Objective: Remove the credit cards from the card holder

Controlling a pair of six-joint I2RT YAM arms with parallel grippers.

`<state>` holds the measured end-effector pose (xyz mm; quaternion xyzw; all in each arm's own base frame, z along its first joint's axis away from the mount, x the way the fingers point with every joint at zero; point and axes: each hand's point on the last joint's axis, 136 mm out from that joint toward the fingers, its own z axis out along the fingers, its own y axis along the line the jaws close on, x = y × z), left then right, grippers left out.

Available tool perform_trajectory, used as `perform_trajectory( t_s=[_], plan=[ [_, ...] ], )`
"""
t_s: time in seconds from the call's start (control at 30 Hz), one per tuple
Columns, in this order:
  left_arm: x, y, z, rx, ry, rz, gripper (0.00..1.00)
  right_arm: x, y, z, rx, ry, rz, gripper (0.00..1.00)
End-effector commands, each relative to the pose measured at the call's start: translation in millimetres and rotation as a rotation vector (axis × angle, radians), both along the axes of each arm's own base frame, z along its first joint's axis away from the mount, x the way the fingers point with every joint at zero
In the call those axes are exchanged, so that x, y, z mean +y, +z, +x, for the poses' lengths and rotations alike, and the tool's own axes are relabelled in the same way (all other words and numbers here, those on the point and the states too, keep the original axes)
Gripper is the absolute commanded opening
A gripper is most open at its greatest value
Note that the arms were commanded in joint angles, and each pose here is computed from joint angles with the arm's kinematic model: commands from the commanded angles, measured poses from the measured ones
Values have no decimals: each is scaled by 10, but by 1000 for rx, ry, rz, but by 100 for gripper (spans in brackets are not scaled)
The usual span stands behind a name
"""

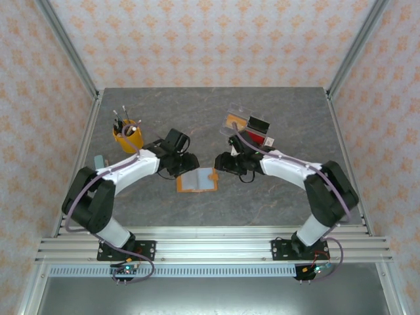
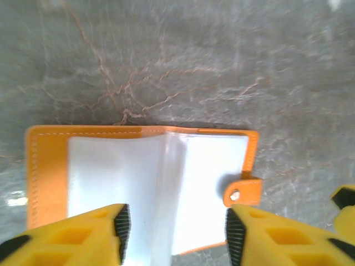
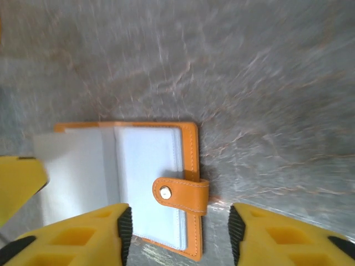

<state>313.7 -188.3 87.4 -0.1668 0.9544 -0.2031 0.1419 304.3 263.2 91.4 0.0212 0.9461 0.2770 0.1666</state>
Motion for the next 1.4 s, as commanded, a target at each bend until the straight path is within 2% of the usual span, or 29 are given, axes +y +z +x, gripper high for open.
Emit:
perform_trajectory(
  t_s=[0.0, 0.17, 0.3, 0.33, 0.43, 0.6, 0.8, 1.03, 1.17, 1.3, 1.37],
  plan=[
    [317, 398, -7, -77, 18, 129, 64, -442, 263, 163, -127, -135, -139, 57],
    [758, 878, -9, -199, 86, 257, 84, -1073, 864, 313, -351, -303, -262, 70],
    [1192, 1209, -45, -316, 187, 410, 99, -1577, 1340, 326, -523, -443, -363, 94],
    [1300, 1283, -63, -349, 215, 447, 100, -1694, 1451, 312, -563, -476, -387, 100],
    [1604, 1454, -116, -449, 301, 559, 100, -1989, 1663, 269, -640, -559, -467, 100],
    [1912, 1543, -165, -583, 400, 663, 100, -2444, 1800, 179, -715, -724, -596, 100],
    [2218, 1322, -205, -589, 513, 817, 100, -2704, 1669, 195, -767, -787, -677, 100],
    [2351, 955, -183, -642, 562, 870, 100, -2972, 1233, 219, -756, -868, -682, 100],
    [2404, 846, -77, -654, 529, 863, 100, -3071, 950, 276, -702, -873, -685, 100],
    [2465, 856, 37, -697, 501, 915, 100, -3139, 695, 359, -657, -869, -723, 100],
    [2503, 761, 79, -669, 465, 946, 100, -3169, 583, 398, -652, -863, -739, 100]
  ],
)
